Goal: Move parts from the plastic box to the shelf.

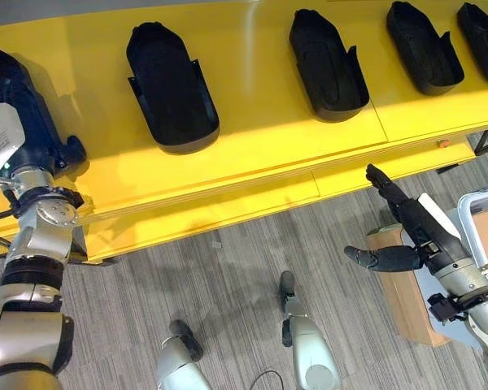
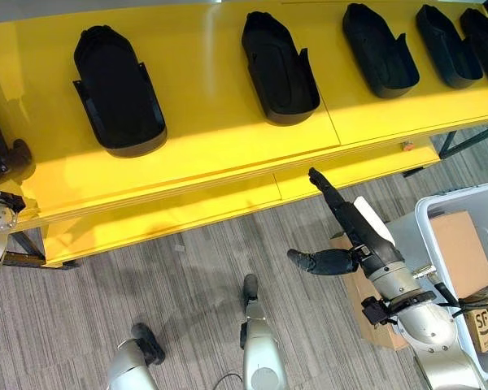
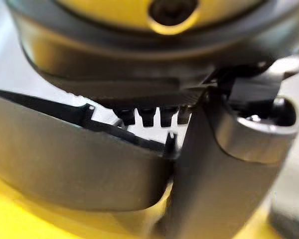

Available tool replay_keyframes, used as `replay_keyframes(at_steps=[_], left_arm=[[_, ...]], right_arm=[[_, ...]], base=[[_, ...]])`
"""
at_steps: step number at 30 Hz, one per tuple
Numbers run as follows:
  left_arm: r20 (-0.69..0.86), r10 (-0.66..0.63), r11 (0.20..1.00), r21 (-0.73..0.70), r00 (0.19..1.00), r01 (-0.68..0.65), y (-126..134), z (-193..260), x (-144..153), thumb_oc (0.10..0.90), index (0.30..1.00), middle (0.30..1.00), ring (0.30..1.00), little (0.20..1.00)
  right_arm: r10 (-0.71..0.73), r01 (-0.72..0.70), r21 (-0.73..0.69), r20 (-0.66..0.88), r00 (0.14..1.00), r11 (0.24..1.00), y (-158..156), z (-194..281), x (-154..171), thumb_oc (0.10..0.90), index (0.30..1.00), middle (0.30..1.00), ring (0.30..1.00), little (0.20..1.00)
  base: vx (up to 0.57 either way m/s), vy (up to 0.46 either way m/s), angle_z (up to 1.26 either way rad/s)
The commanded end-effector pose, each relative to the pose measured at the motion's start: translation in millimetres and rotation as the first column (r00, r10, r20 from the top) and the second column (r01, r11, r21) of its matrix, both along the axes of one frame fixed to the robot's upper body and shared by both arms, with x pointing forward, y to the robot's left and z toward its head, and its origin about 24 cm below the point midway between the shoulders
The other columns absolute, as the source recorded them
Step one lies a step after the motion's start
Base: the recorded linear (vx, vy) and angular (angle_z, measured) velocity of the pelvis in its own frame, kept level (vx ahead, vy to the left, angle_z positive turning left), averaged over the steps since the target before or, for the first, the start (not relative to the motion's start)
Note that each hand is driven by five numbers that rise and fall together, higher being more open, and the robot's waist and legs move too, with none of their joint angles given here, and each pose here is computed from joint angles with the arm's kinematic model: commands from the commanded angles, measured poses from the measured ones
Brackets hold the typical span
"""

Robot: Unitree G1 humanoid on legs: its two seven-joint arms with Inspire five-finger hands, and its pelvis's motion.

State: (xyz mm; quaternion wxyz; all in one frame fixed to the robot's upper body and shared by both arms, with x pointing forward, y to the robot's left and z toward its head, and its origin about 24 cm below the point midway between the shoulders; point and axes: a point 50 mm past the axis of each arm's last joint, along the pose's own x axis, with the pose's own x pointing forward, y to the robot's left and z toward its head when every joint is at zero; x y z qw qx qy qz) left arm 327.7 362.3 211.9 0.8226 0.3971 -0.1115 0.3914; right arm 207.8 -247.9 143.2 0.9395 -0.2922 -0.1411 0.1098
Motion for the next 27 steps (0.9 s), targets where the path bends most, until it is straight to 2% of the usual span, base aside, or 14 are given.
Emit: replay_keyframes(at_steps=[1,5,9,15,27], left_arm=[[0.279,0.017,1.0,-0.003,0.96,-0.017,7,47,-17,0.9,1.0,1.0,1.0,1.0],[0.324,0.006,1.0,-0.011,0.946,-0.003,4,57,-17,0.9,1.0,1.0,1.0,1.0],[0.292,0.007,0.998,0.058,0.956,-0.025,4,62,-18,0.9,1.0,1.0,1.0,1.0],[0.194,0.059,0.989,0.12,0.979,-0.084,18,54,-21,0.9,1.0,1.0,1.0,1.0],[0.079,0.095,0.948,0.296,0.992,-0.114,22,49,-27,0.9,1.0,1.0,1.0,1.0]], right_arm=[[0.004,0.009,-0.049,0.258,0.966,0.999,-5,52,-7,0.9,1.0,1.0,1.0,1.0],[0.014,-0.002,-0.049,0.249,0.968,0.999,-4,52,-5,0.9,1.0,1.0,1.0,1.0],[0.012,0.0,-0.049,0.247,0.969,0.999,-6,53,-4,0.9,1.0,1.0,1.0,1.0],[0.014,-0.002,-0.049,0.246,0.969,0.999,-6,53,-5,0.9,1.0,1.0,1.0,1.0],[-0.007,0.019,-0.043,0.262,0.965,0.999,-8,52,-10,0.9,1.0,1.0,1.0,1.0]], base=[[0.0,0.0,0.0],[0.0,0.0,0.0],[0.0,0.0,0.0],[0.0,0.0,0.0],[0.0,0.002,0.01]])
